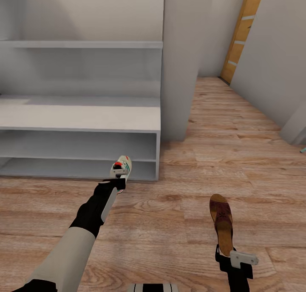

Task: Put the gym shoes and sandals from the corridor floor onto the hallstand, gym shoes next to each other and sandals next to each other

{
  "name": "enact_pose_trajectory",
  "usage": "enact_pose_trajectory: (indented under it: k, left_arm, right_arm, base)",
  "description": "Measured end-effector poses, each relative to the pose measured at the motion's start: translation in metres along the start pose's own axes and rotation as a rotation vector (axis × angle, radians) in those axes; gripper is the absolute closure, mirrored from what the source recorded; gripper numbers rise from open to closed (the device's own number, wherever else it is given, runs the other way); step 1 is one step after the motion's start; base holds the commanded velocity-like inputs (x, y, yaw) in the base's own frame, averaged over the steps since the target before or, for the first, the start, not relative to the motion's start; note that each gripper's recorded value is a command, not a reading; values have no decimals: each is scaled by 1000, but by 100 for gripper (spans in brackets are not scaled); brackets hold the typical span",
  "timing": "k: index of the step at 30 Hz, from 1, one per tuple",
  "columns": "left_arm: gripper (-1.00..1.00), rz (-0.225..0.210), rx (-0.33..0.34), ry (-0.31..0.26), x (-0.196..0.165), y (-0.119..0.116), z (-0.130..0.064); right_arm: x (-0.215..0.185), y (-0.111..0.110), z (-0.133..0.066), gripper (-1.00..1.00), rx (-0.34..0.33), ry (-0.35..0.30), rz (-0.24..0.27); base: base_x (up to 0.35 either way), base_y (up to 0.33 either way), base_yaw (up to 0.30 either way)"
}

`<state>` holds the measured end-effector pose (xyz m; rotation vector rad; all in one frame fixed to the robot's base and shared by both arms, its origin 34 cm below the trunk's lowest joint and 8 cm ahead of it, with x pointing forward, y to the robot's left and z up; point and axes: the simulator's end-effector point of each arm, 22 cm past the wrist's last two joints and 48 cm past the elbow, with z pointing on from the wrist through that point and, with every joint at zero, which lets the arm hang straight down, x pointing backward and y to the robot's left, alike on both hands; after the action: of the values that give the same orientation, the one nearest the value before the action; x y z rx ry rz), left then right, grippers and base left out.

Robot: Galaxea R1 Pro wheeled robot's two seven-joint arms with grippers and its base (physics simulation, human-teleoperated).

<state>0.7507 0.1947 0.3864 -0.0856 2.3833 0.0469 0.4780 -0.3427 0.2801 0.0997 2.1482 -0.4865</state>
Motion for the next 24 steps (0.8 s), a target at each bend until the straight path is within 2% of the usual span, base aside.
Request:
enact_pose_trajectory:
  k: [7, 15, 24]
  left_arm:
    - [100, -2, 0, -1, 0, 0, 0]
    - [100, 1, 1, -2, 0, 0, 0]
    - [100, 4, 0, -8, -2, 0, -1]
  right_arm:
    - [0, 0, 0, 100, 0, 1, 0]
    - [0, 0, 0, 100, 0, 1, 0]
    - [0, 0, 0, 100, 0, 1, 0]
  base:
    - [9, 0, 0]
    - [160, 0, 0]
    - [47, 0, 0]
